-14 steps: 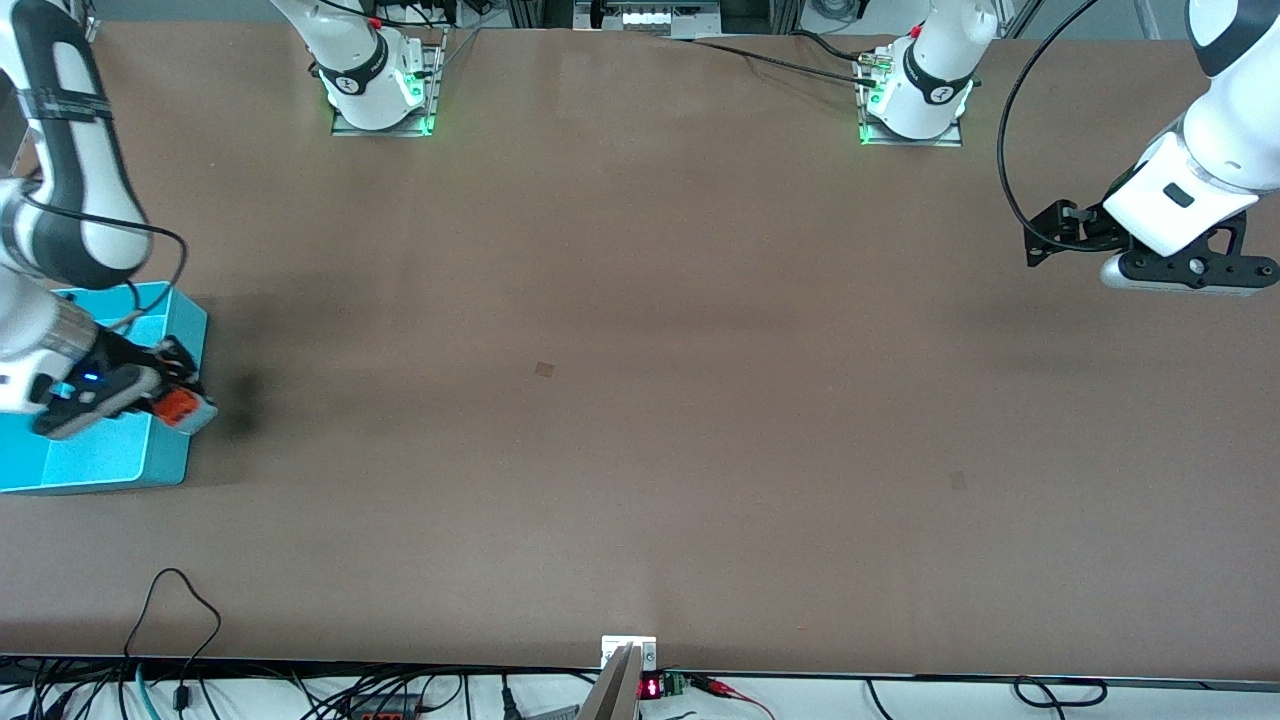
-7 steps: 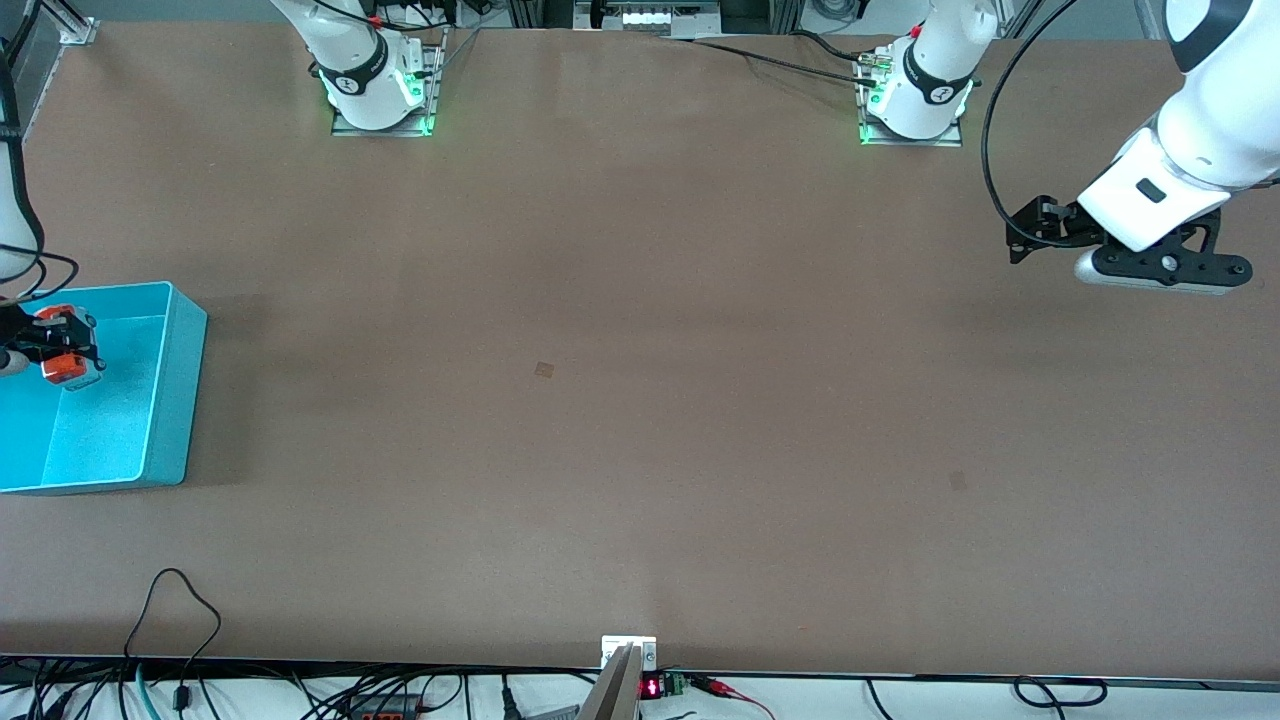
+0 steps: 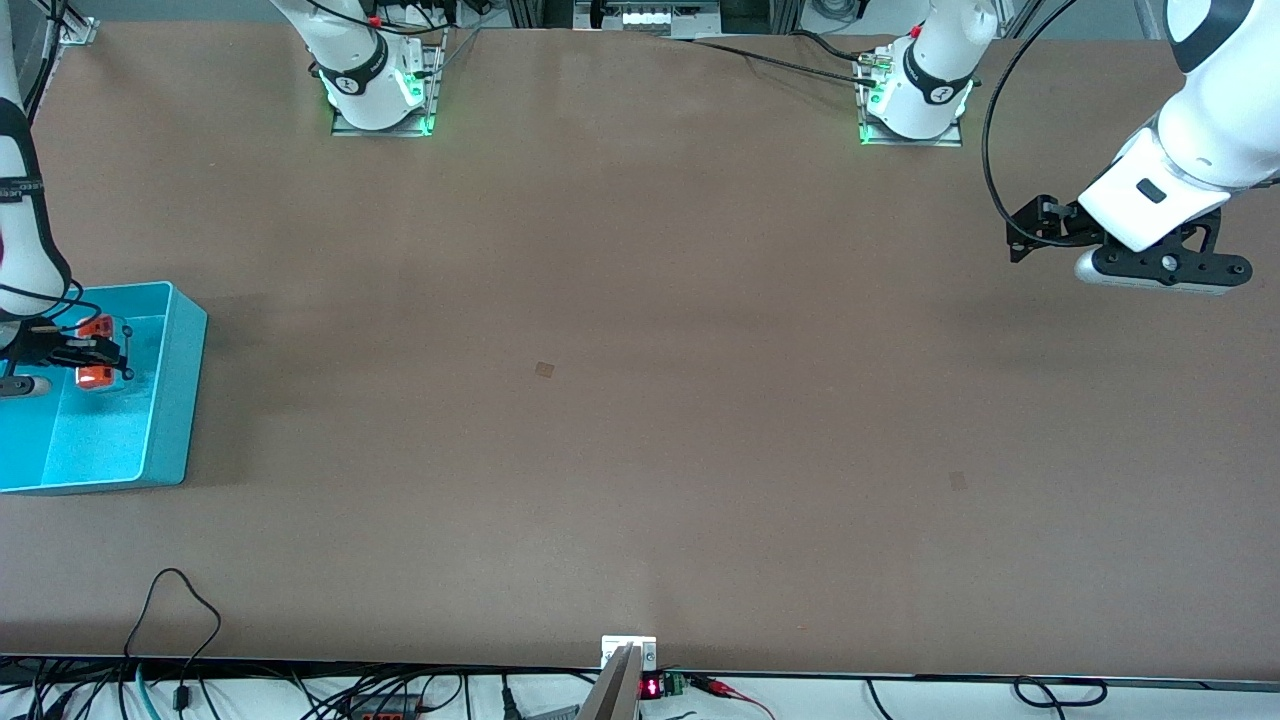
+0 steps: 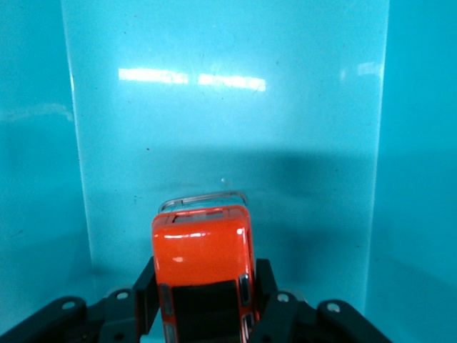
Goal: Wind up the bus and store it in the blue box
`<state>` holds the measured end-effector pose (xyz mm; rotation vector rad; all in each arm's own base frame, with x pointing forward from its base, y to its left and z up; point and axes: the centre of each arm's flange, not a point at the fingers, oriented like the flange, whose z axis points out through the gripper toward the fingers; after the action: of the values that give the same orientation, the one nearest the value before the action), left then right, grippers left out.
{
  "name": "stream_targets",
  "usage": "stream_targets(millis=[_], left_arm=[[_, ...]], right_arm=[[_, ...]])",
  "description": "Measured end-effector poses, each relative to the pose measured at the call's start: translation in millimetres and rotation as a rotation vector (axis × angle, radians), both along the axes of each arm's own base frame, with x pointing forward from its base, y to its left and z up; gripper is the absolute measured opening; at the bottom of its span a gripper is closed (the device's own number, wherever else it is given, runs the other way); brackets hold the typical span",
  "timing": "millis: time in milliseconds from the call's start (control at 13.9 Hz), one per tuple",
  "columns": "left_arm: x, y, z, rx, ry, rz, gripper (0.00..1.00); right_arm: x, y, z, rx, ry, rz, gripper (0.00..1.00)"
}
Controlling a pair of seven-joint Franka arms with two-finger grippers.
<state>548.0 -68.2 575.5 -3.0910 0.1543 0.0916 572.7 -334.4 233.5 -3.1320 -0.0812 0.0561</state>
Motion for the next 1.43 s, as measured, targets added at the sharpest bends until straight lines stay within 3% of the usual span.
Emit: stream_targets(millis=[359,861,1220,1435], left_arm=[[-0.2,0.1,1.2,0.000,0.001,0.000,1.00],[0.1,4.4,1.5,0.000,0.002,0.008,1.00],[0.1,4.4,1.6,0.000,0.002,0.008,1.00],[0.1,4.5,1.7,0.000,0.001,0.008,1.00]], right_arm=[[-15.7,-17.1,-23.4,0.012,0.039,-0.097,0.56],[-16.5,-18.2,-25.1,0.012,0.041,-0.098,0.56],[-16.0,-26.9,-17.7,0.000,0.020,-0.050,0.99],[2.3,-19.6,22.2,-0.019,-0.039,-0.020,1.00]])
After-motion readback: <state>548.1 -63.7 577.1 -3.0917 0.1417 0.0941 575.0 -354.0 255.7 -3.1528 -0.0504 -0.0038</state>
